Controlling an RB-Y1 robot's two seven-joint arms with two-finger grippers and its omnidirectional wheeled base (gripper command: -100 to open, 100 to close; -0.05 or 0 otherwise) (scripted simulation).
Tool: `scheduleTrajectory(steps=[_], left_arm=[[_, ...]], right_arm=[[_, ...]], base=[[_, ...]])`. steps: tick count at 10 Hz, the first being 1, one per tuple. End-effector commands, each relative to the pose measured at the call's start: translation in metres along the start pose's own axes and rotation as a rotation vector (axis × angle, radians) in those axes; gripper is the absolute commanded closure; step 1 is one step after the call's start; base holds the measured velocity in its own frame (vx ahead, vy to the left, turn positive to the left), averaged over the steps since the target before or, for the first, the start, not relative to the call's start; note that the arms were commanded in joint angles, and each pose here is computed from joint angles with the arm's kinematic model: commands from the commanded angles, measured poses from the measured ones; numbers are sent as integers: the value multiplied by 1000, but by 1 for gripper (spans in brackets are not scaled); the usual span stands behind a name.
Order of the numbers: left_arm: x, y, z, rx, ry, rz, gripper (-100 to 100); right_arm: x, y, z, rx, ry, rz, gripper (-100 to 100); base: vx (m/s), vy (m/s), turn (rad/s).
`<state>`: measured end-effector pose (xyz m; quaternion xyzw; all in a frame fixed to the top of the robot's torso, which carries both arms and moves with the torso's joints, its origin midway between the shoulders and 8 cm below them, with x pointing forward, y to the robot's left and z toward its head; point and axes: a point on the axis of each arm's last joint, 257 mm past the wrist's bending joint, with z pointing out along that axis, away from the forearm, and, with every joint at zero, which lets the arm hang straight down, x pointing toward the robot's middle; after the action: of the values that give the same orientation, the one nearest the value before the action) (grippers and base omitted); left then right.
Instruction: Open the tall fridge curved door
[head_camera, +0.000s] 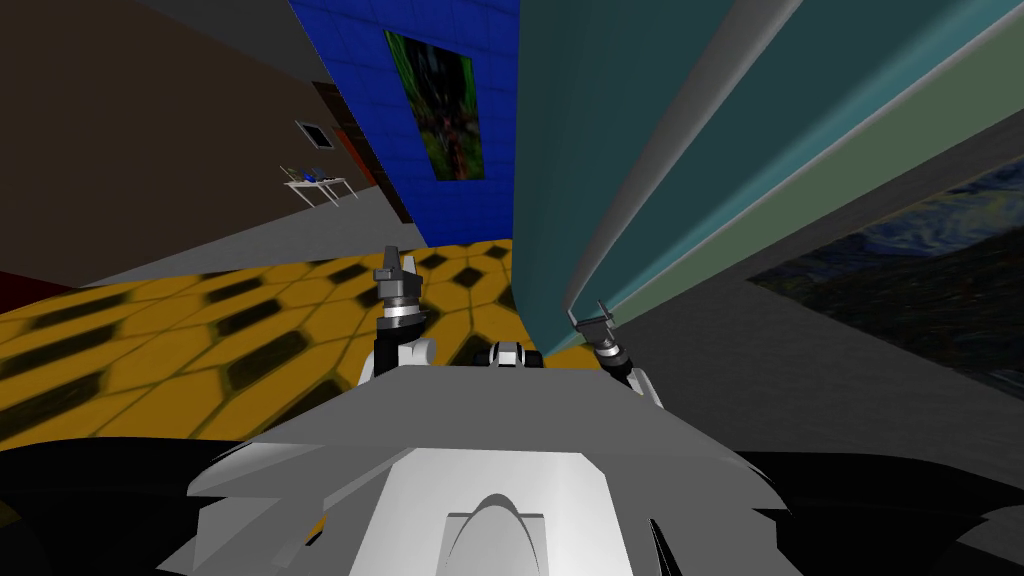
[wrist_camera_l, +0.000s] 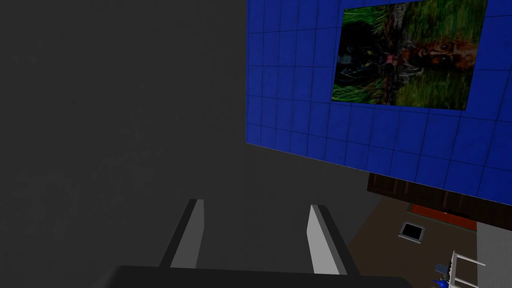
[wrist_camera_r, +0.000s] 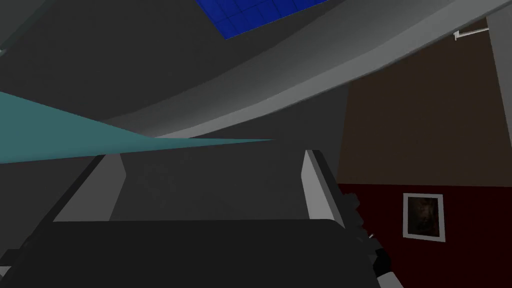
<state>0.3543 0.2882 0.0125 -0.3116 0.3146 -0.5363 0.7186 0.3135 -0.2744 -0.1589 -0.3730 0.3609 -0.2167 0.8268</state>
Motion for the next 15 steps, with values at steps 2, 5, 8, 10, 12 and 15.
scheduleTrajectory(steps=[2, 5, 8, 10, 12, 15], left_arm=[[0, 0, 0, 0, 0, 0, 0], [0, 0, 0, 0, 0, 0, 0], [0, 0, 0, 0, 0, 0, 0], [0, 0, 0, 0, 0, 0, 0], [0, 0, 0, 0, 0, 0, 0], [0, 0, 0, 0, 0, 0, 0]], right_arm=[[4, 11, -18, -19, 25, -89, -100], [7, 19, -28, -28, 43, -139, -100], [11, 33, -45, -38, 78, -200, -100], [12, 39, -52, -39, 96, -230, -100], [11, 46, -59, -35, 114, -250, -100], [9, 59, -67, -16, 152, -271, -100]], base=[[52, 1, -2], [30, -4, 0], [31, 2, -19], [3, 2, -7], [8, 8, -25], [10, 10, -31]])
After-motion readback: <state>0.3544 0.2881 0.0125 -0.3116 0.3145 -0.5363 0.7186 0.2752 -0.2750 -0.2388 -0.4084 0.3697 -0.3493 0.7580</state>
